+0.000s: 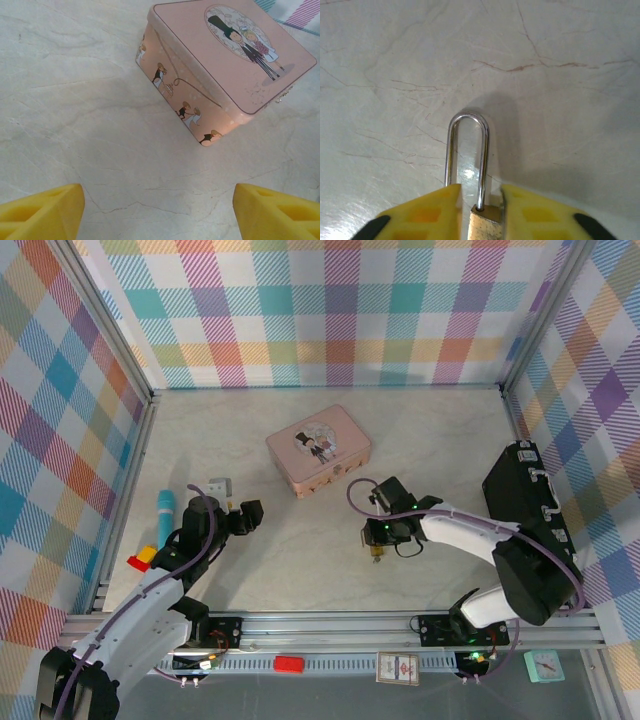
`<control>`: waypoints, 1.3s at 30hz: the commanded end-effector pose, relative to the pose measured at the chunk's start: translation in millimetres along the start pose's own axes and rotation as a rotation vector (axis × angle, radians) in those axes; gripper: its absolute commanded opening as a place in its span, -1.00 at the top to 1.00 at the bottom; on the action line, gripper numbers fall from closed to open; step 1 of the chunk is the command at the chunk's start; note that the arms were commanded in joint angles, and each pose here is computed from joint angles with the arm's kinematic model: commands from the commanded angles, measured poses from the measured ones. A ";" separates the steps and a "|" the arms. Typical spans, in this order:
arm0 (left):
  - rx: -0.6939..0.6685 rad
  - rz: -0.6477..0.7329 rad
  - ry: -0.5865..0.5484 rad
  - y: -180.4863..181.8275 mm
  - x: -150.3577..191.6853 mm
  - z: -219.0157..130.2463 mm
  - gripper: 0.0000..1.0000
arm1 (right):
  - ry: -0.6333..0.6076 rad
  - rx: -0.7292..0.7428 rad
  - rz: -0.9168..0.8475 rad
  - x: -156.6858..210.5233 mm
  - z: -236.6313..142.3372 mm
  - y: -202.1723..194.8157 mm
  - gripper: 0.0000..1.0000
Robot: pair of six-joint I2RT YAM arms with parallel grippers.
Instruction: Unlock the padlock with the key
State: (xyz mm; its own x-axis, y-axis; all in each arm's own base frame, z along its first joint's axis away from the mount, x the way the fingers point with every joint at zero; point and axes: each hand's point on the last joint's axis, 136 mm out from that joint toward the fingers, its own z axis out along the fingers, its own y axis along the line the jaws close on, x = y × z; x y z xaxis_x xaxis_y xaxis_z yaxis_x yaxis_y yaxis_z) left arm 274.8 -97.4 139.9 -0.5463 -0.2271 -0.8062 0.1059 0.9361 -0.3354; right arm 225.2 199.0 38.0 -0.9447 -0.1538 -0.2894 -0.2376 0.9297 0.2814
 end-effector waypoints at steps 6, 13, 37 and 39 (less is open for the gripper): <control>-0.210 -0.022 -0.087 25.1 -40.8 -8.9 -0.74 | -0.316 0.104 -0.198 -70.2 -80.8 5.8 0.01; -0.460 -0.005 -0.233 59.0 -76.8 -17.7 -0.92 | -0.682 0.352 -0.262 -131.0 -146.8 -31.0 -0.45; -0.361 0.246 -0.281 103.1 -45.5 87.1 -1.00 | -0.821 0.396 -0.135 -151.2 -76.4 -161.7 -0.97; -0.357 0.248 -0.267 106.3 -41.6 97.3 -1.00 | -0.867 0.348 -0.147 -155.7 -78.8 -161.7 -0.98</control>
State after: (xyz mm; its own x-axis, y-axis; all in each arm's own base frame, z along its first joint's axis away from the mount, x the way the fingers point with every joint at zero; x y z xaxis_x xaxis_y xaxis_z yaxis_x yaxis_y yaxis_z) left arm 375.6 -2.5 79.0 -0.3952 0.0169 -0.9184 -0.1843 0.9780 0.0973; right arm 375.1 35.7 78.6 -0.5374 -0.1024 -0.8371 -0.0454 0.9947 -0.0925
